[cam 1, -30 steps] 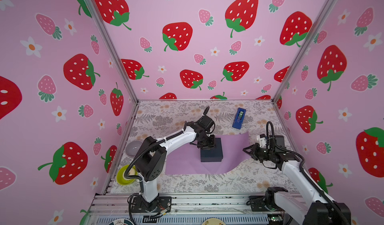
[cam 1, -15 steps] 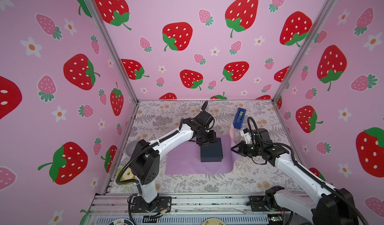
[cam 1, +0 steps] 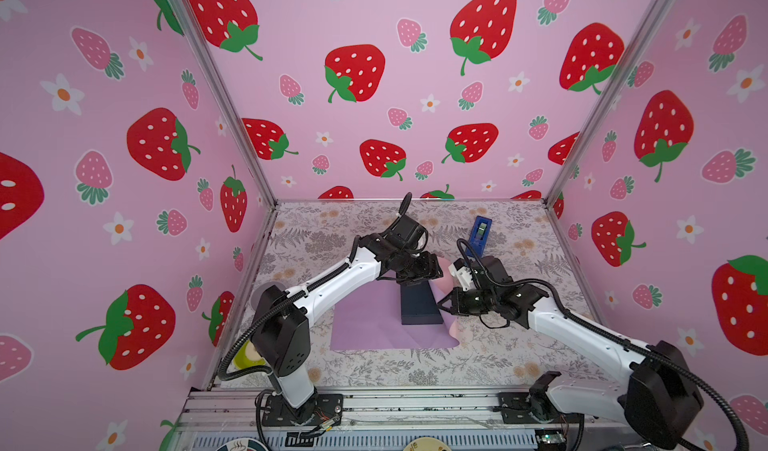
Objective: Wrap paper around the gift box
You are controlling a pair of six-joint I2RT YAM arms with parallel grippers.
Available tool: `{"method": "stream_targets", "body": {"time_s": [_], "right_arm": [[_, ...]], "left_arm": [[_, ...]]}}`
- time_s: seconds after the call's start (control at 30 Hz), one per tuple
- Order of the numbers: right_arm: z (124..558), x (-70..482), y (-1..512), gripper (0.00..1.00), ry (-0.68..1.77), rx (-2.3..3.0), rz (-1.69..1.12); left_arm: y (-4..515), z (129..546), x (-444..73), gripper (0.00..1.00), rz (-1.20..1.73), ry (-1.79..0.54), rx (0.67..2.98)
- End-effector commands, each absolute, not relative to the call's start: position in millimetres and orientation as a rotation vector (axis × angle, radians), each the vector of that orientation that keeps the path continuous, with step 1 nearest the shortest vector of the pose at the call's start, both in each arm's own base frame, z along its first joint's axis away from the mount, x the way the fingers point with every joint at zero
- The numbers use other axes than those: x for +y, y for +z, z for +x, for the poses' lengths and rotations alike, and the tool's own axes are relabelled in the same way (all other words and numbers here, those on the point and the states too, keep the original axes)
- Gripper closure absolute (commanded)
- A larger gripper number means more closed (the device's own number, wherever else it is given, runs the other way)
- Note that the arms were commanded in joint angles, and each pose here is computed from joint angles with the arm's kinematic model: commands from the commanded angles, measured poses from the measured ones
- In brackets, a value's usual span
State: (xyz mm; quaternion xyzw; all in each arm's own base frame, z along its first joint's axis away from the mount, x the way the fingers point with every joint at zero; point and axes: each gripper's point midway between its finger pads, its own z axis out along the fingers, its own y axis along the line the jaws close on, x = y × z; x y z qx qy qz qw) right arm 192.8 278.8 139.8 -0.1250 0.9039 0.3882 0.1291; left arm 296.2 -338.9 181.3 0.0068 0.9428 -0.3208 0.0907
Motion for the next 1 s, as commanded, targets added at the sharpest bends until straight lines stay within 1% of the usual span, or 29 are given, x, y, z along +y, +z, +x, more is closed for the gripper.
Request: {"method": "stream_targets", "body": {"time_s": [0.0,0.17,0.3,0.33,0.47,0.6,0.83,0.93,0.97], "right_arm": [[193,285,143,0.95,1.104,2.615,-0.395],[187,289,140,0.94,1.096,2.624,-0.442],[184,292,137,0.94,1.097,2.629,-0.466],[184,293,137,0.94,1.097,2.630,-0.471],[184,295,137,0.93,1.092,2.632,-0.478],[183,298,138,0.93,1.097,2.630,-0.493],[180,299,141,0.91,1.099,2.625,-0.511],[181,299,143,0.88,1.102,2.620,-0.511],[181,299,146,0.85,1.103,2.617,-0.513]], "left_arm": [[168,299,-338,0.32,-0.025,-0.942,2.831],[151,303,-327,0.46,-0.097,-0.886,2.859],[143,304,-321,0.58,-0.154,-0.890,2.862],[142,305,-319,0.60,-0.161,-0.888,2.861],[134,303,-315,0.62,-0.189,-0.879,2.882],[130,303,-312,0.72,-0.207,-0.870,2.883],[128,307,-306,0.85,-0.233,-0.866,2.868],[129,307,-301,0.91,-0.236,-0.855,2.864],[129,306,-300,0.93,-0.233,-0.855,2.865]]}}
